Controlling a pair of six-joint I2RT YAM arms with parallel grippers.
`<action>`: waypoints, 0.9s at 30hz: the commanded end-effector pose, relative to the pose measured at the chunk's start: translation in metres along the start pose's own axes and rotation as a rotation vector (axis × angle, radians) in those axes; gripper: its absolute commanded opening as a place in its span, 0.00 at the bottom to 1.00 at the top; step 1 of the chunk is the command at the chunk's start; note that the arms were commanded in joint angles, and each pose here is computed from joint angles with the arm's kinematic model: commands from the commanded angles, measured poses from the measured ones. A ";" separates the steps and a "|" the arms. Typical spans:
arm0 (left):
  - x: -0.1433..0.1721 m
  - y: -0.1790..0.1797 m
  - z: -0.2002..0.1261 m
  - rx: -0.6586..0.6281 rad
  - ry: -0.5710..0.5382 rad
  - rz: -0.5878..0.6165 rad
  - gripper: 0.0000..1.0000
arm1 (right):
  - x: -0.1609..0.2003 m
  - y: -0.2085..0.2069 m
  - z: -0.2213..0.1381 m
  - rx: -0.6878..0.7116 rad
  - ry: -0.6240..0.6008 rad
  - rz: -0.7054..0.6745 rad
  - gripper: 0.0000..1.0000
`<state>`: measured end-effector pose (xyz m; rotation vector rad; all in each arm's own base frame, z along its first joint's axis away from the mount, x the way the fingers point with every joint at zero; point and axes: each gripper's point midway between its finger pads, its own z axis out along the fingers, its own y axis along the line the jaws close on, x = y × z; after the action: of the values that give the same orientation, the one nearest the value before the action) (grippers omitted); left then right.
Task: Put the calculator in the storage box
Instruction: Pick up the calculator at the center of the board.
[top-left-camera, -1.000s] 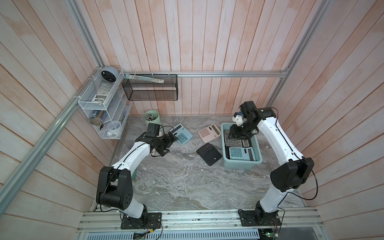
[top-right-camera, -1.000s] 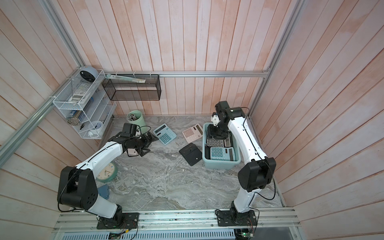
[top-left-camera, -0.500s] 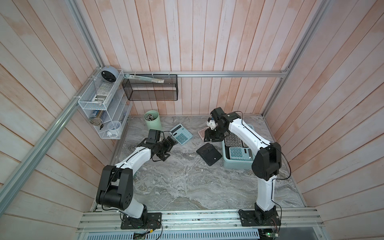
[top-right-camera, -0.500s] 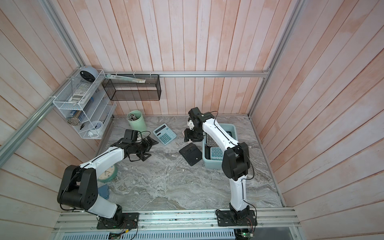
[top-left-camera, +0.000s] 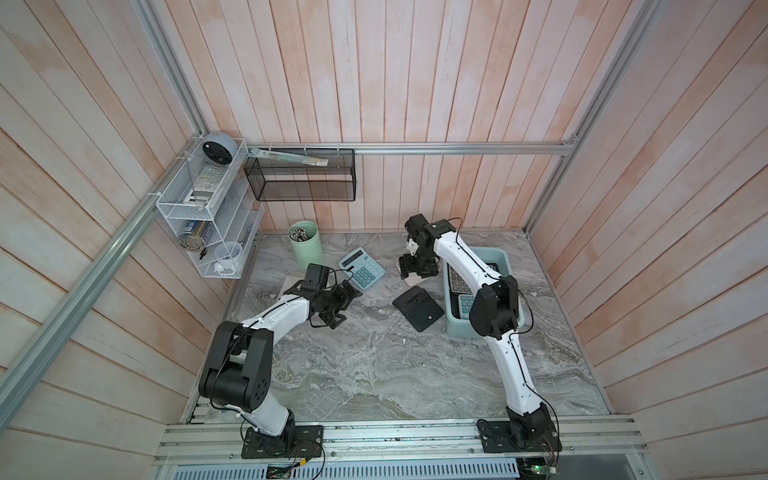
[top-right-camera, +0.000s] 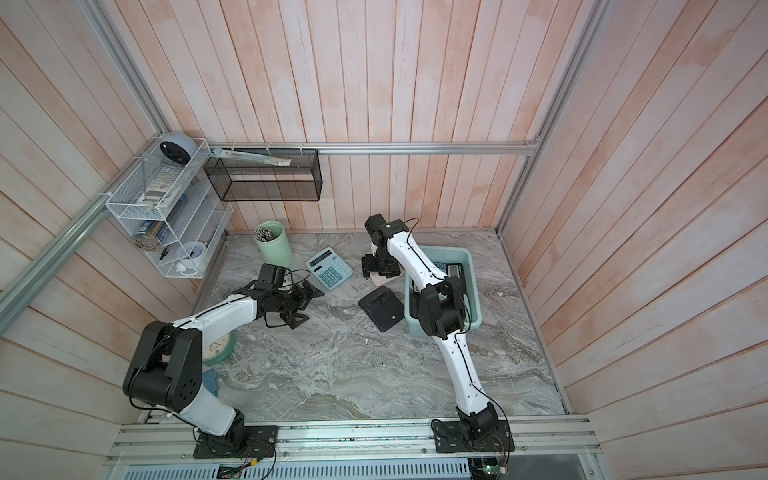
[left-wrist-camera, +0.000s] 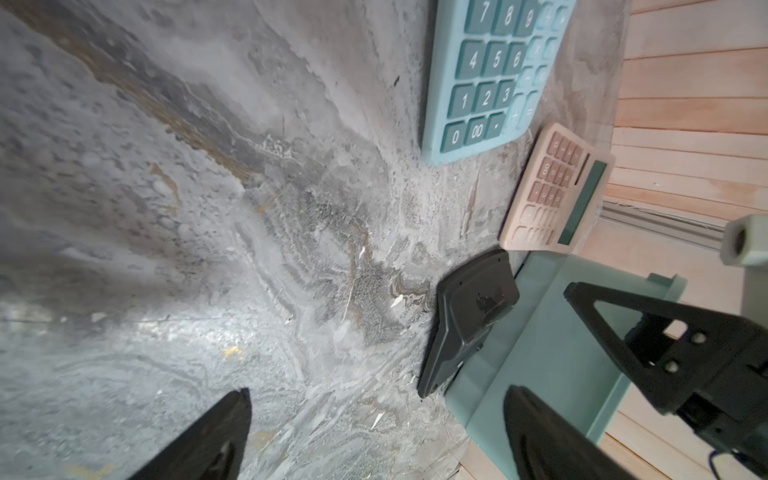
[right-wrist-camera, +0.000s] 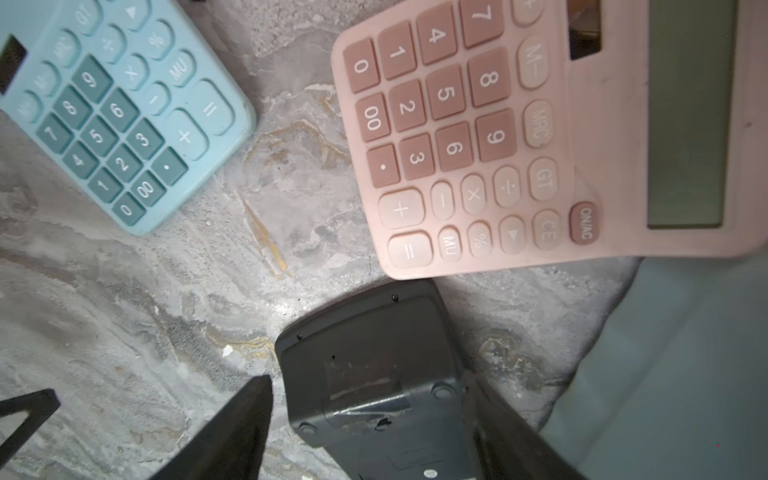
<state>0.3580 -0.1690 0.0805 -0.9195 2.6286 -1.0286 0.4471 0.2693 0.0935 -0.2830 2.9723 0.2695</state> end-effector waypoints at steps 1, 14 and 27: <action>-0.001 -0.009 0.006 0.024 0.010 0.030 1.00 | 0.021 -0.022 0.012 0.059 0.126 0.027 0.78; 0.003 -0.007 0.021 0.018 0.036 -0.006 1.00 | 0.057 -0.028 0.029 0.013 0.278 0.119 0.78; 0.012 -0.003 0.022 0.026 0.042 -0.038 1.00 | 0.077 0.017 0.015 -0.154 0.280 0.227 0.78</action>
<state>0.3628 -0.1878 0.0690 -0.9453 2.6357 -1.0873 0.3727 0.2578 0.0444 -0.0524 3.3194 0.3858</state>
